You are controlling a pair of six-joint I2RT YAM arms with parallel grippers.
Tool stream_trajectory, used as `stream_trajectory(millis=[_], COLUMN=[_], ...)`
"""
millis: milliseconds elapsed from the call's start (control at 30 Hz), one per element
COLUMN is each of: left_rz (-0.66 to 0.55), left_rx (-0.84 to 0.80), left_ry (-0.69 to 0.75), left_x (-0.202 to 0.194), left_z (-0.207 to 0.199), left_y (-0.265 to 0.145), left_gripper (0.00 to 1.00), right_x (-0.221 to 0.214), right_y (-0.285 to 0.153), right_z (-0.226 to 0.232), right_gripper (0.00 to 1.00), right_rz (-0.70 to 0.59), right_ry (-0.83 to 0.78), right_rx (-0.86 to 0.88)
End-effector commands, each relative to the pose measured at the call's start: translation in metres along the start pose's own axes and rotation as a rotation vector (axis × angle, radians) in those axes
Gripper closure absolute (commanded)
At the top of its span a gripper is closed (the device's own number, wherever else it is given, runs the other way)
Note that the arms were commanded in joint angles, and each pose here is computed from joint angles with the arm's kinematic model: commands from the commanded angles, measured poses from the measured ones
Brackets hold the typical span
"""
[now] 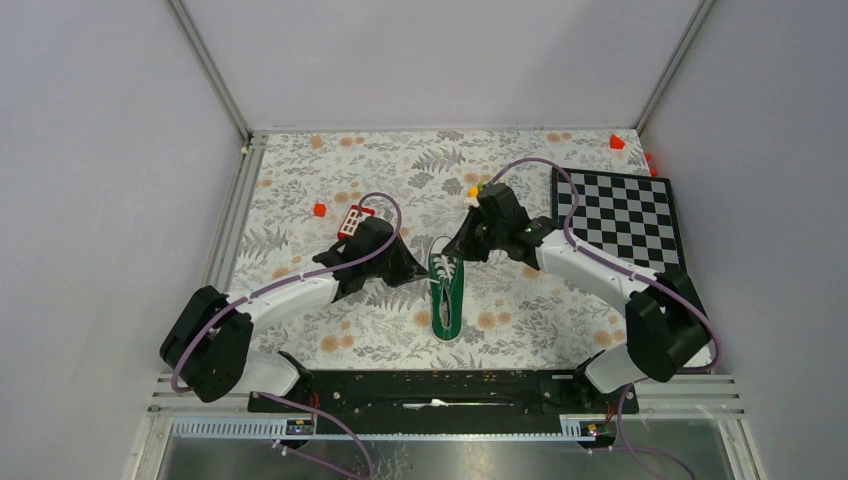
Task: Tie the shoes
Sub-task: Cross the shoelace with the shoelace.
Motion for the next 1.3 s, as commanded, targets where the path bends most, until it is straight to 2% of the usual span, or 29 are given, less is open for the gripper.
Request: stream_trajectory(millis=[0,67,100,233,400,500,600,767,1033,1267], left_rz=[-0.047,-0.037,-0.035,-0.008,0.021,0.033,0.046,0.067,0.072,0.088], left_rx=[-0.089,-0.084,-0.082,-0.08,-0.083,-0.091,-0.092,-0.086,-0.101,-0.162], left_ry=[0.071,0.081,0.086,0.115,0.166,0.182,0.197,0.202,0.217,0.264], left_x=[0.008,0.009,0.009,0.009,0.009,0.009,0.009,0.008,0.008,0.004], left_z=[-0.018,-0.02,-0.021,-0.025,-0.03,-0.033,-0.034,-0.034,-0.038,-0.043], left_y=[-0.004,-0.002,-0.001,0.003,0.006,0.006,0.008,0.01,0.009,0.004], left_gripper=[1.0,1.0,1.0,1.0,1.0,1.0,1.0,1.0,1.0,1.0], right_x=[-0.007,-0.007,-0.007,-0.005,-0.009,-0.014,-0.018,-0.021,-0.023,-0.014], right_y=[0.0,-0.002,-0.003,-0.01,-0.017,-0.016,-0.016,-0.017,-0.011,-0.005], right_z=[0.003,-0.001,-0.003,-0.013,-0.026,-0.031,-0.038,-0.043,-0.043,-0.044], right_gripper=[0.93,0.85,0.77,0.62,0.48,0.29,0.23,0.25,0.52,0.61], right_rz=[0.106,0.104,0.1,0.111,0.099,0.07,0.042,0.029,0.031,-0.004], right_ry=[-0.133,-0.148,-0.159,-0.214,-0.25,-0.228,-0.216,-0.21,-0.211,-0.271], right_rx=[-0.044,-0.064,-0.074,-0.142,-0.151,-0.103,-0.086,-0.085,-0.06,-0.079])
Point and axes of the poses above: each gripper's point midway between its finger pads, its own y axis out along the fingers, its own z axis along the line the jaws close on, x = y × z, the point moved 5 cm from there along -y, back along the fingers, and after that the axes turned 8 degrees about -y, right-handed, at the moved point
